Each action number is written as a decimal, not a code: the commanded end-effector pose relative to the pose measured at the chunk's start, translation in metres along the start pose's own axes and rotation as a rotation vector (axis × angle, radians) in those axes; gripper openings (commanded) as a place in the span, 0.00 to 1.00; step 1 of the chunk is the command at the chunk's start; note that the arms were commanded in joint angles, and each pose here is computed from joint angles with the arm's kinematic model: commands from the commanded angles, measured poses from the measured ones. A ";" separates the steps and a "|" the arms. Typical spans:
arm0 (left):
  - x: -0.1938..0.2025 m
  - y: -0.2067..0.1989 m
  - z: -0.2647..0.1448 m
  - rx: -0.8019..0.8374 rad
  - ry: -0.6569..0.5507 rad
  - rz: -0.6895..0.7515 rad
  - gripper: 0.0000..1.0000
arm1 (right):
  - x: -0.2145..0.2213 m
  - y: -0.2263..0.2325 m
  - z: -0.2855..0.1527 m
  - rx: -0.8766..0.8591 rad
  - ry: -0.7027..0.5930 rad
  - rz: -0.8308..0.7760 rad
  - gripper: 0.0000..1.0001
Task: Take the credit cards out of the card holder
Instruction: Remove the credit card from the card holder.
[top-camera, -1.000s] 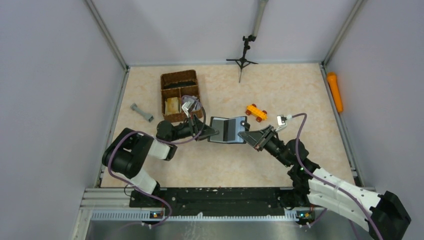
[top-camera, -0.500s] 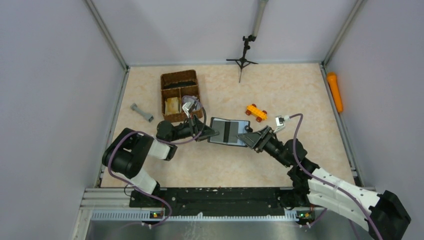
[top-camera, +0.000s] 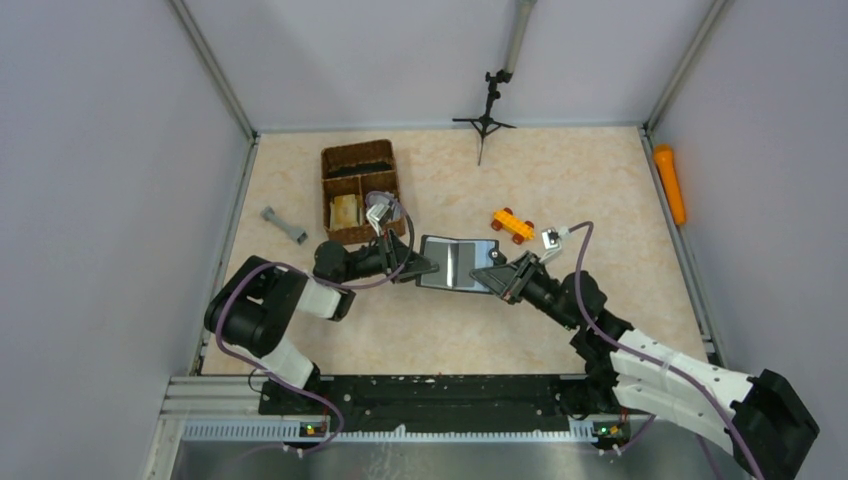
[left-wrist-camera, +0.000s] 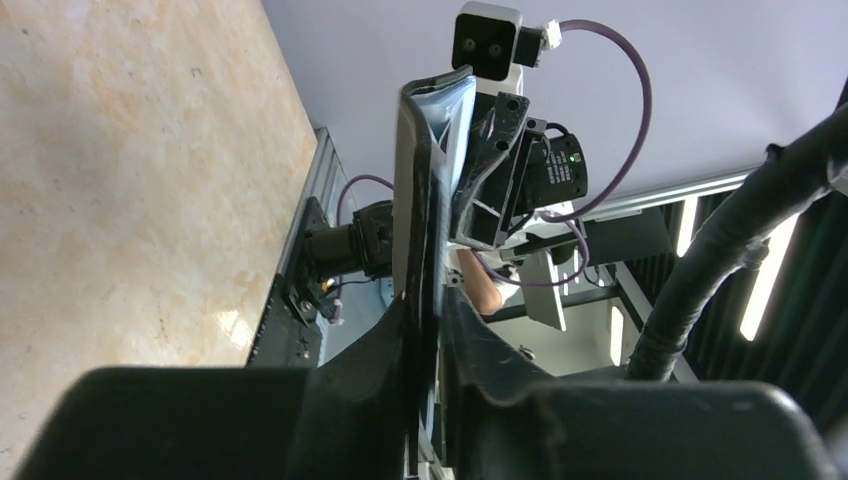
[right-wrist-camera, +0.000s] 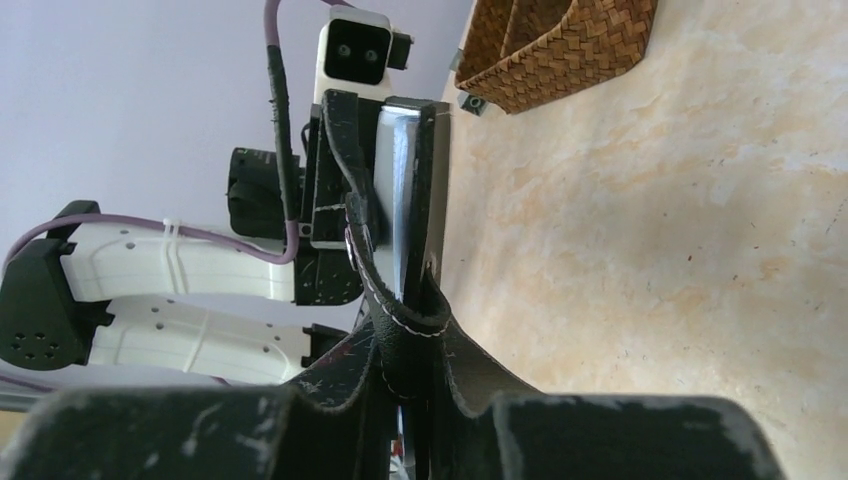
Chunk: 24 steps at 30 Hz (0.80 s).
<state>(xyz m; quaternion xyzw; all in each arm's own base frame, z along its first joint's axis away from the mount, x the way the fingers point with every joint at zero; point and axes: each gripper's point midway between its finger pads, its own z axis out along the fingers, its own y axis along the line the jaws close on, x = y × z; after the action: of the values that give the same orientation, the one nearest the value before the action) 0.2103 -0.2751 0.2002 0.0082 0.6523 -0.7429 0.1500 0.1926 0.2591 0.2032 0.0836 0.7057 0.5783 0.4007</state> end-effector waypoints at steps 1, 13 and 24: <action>0.005 -0.018 0.000 0.064 0.067 0.135 0.27 | -0.017 0.030 0.003 -0.076 -0.035 -0.042 0.01; -0.004 0.065 -0.024 -0.369 0.031 0.136 0.63 | -0.025 0.017 -0.004 0.029 -0.061 -0.084 0.00; -0.003 0.047 -0.023 -0.505 0.051 0.300 0.48 | -0.025 0.008 0.001 0.080 -0.049 -0.115 0.00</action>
<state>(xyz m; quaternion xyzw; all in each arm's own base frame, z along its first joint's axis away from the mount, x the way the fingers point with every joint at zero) 0.2257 -0.2567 0.1578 0.0687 0.7945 -0.5514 0.2448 0.1978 0.2449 0.1842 0.0792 0.7512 0.5068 0.4153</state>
